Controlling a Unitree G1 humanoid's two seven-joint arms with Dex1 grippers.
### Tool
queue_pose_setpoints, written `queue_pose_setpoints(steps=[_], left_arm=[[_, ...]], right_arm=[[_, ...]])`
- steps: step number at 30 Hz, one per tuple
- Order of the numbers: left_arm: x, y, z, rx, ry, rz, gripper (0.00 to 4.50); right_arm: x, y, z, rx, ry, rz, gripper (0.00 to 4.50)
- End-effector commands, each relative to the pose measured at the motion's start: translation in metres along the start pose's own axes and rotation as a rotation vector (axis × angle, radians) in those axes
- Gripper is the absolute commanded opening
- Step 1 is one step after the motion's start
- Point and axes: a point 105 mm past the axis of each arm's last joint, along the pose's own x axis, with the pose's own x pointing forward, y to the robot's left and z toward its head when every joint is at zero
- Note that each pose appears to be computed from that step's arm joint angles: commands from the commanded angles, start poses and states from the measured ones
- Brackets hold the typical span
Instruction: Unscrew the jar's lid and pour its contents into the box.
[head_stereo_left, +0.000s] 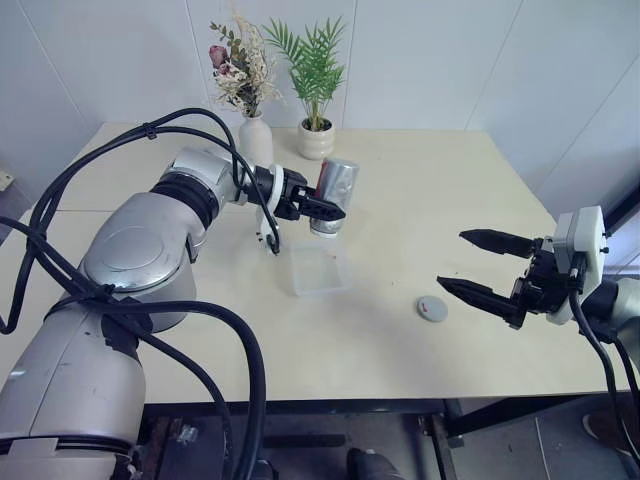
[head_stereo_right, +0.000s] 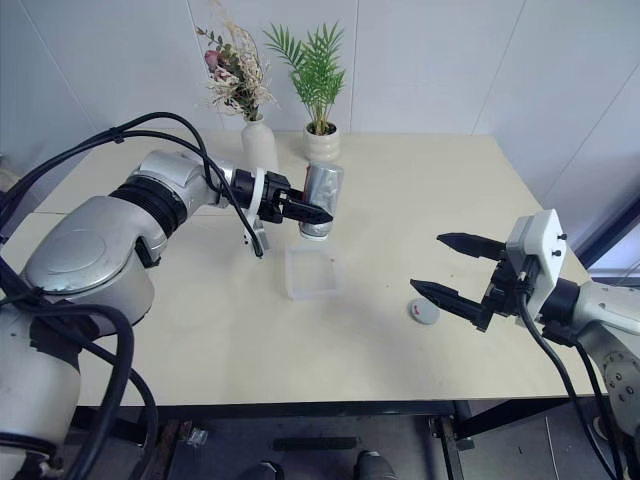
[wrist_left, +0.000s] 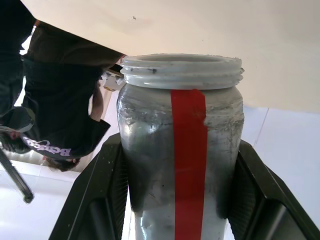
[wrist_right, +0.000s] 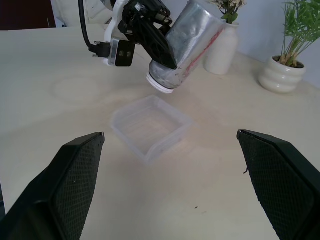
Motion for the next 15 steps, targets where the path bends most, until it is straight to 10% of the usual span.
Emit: queue_pose_setpoints(steps=[1, 15], left_arm=[[-0.007, 0.001, -0.014, 0.030, 0.067, 0.001, 2.14], [-0.014, 0.001, -0.019, 0.047, 0.149, 0.016, 2.14]], right_arm=[[-0.001, 0.000, 0.009, -0.041, -0.004, 0.008, 4.48], [0.001, 0.000, 0.009, -0.043, -0.002, 0.017, 4.48]])
